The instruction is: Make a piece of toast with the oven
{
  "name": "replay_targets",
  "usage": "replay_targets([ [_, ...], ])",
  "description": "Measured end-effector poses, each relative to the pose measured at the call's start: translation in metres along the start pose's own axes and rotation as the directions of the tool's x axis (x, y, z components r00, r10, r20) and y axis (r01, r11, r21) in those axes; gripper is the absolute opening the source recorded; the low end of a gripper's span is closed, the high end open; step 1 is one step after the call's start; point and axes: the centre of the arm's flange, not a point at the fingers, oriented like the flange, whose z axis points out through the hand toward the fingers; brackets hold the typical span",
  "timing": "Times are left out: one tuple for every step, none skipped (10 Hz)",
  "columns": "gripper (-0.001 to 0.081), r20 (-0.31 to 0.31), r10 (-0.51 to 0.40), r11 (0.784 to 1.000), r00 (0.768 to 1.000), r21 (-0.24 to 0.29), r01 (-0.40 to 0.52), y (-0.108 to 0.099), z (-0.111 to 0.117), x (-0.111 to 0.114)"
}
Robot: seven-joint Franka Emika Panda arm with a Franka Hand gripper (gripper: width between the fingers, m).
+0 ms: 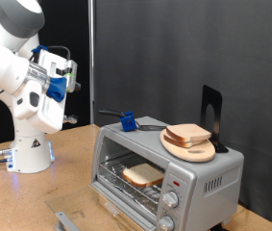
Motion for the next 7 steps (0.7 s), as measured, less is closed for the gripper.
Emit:
replay_targets([
  [0.0682,0.001,0.084,0.996,0.996,0.024,-0.084,0.001,-0.005,0.003],
  [0.0682,-0.01,0.145,0.989,0.989,0.037,-0.144,0.004,-0.011,0.008],
  [0.0682,-0.023,0.185,0.982,0.982,0.042,-0.184,0.011,-0.018,0.015],
  [0.0682,-0.033,0.208,0.977,0.978,0.045,-0.207,0.02,-0.025,0.022],
  [0.0682,-0.029,0.229,0.972,0.973,0.049,-0.228,0.029,-0.031,0.029],
  [0.0682,-0.015,0.244,0.968,0.97,0.055,-0.243,0.039,-0.038,0.036],
  [0.0682,-0.01,0.25,0.967,0.968,0.056,-0.249,0.048,-0.043,0.043],
])
